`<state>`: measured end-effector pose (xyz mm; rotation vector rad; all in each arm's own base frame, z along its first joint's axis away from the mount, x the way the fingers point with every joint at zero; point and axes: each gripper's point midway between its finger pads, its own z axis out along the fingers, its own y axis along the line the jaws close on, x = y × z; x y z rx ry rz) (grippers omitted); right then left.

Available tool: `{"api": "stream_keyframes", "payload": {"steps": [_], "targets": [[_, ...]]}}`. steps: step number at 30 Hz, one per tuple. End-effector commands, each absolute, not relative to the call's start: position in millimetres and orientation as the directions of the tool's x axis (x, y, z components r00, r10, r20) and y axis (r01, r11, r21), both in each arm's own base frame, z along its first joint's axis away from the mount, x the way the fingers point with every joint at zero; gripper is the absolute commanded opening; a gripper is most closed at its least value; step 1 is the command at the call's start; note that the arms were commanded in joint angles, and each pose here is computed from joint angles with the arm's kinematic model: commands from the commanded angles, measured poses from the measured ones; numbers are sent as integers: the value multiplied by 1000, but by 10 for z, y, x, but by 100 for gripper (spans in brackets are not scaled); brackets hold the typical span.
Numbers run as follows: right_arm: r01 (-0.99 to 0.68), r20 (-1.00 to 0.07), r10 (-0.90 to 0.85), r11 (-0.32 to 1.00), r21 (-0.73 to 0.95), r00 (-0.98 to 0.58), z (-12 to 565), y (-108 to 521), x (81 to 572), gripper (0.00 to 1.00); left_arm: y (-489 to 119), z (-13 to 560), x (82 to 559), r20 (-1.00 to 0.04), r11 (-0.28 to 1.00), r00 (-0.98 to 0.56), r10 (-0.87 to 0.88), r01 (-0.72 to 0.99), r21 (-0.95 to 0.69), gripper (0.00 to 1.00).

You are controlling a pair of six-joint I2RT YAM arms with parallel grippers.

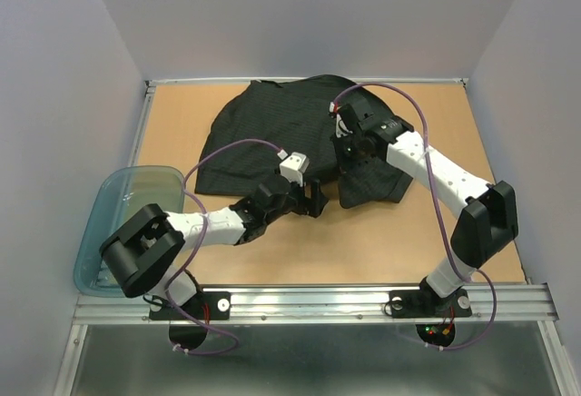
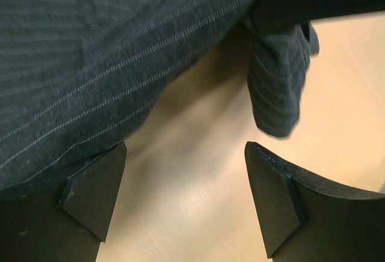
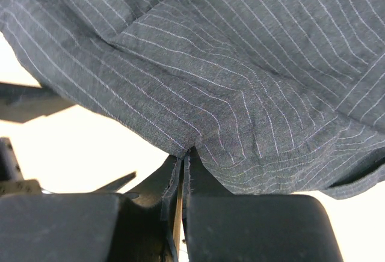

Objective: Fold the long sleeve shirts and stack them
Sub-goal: Flatten the shirt out

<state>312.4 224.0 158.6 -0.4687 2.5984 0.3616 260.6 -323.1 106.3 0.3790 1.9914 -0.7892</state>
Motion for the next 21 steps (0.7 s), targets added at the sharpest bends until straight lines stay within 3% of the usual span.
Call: {"api": "stream_keyframes", "payload": {"steps": [1, 5, 13, 21], "targets": [[-413, -550, -235, 883, 225, -801, 1906, 2371, 3225, 1, -3247, 1498, 2958, -947, 778, -285, -151, 557, -292, 92], [-416, -555, -221, 873, 253, -802, 1963, 2400, 3218, 1, -3177, 1482, 3092, -971, 814, -190, -147, 534, -228, 92], [-417, -546, -210, 862, 288, -811, 1977, 2415, 3179, 1, -3372, 1464, 3304, -980, 822, -148, -135, 535, -194, 92], [-406, -542, -205, 869, 283, -815, 1957, 2369, 3190, 1, -3618, 1643, 3224, -982, 731, -120, -145, 656, -188, 87]]}}
